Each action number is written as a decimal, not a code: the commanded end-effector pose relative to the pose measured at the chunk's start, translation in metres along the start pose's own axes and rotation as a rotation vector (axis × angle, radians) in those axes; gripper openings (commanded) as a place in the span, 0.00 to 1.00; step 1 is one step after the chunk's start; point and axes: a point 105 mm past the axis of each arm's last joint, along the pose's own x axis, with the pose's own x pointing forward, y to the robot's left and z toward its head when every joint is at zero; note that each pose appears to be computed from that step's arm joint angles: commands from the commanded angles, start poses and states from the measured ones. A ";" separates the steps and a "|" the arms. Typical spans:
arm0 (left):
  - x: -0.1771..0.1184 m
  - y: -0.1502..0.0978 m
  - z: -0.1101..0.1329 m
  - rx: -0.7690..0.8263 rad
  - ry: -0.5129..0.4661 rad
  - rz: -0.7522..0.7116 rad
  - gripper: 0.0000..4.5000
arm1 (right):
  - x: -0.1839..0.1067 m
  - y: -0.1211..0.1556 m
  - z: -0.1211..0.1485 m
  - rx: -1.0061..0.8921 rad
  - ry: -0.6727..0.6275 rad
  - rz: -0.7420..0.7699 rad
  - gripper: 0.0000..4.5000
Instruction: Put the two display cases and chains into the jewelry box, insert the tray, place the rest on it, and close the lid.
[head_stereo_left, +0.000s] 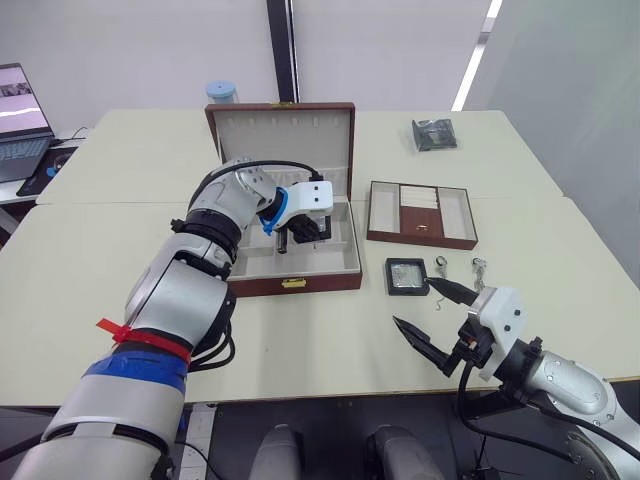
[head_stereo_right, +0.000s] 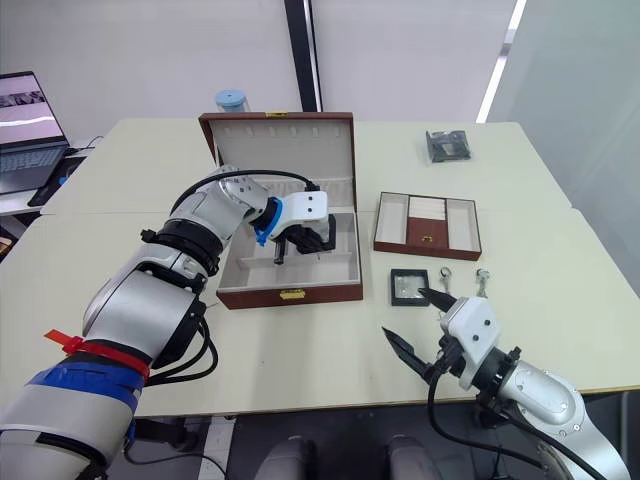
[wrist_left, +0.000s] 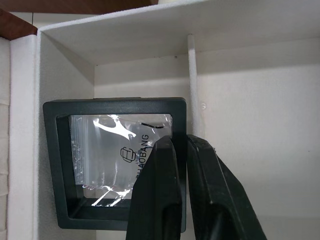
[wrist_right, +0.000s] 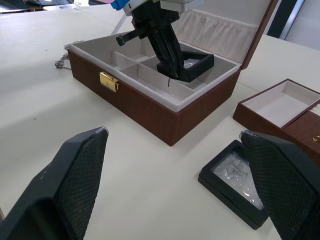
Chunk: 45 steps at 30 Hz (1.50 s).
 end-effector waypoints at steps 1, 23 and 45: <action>-0.010 0.009 0.009 0.032 -0.014 0.036 0.01 | -0.002 0.001 0.013 -0.033 -0.037 -0.011 1.00; -0.023 0.012 0.025 0.016 -0.195 0.051 0.99 | -0.005 -0.014 0.014 -0.034 -0.026 0.003 1.00; -0.164 -0.066 -0.103 -0.580 -0.407 0.504 0.99 | -0.078 -0.134 -0.032 -0.013 0.205 -0.116 1.00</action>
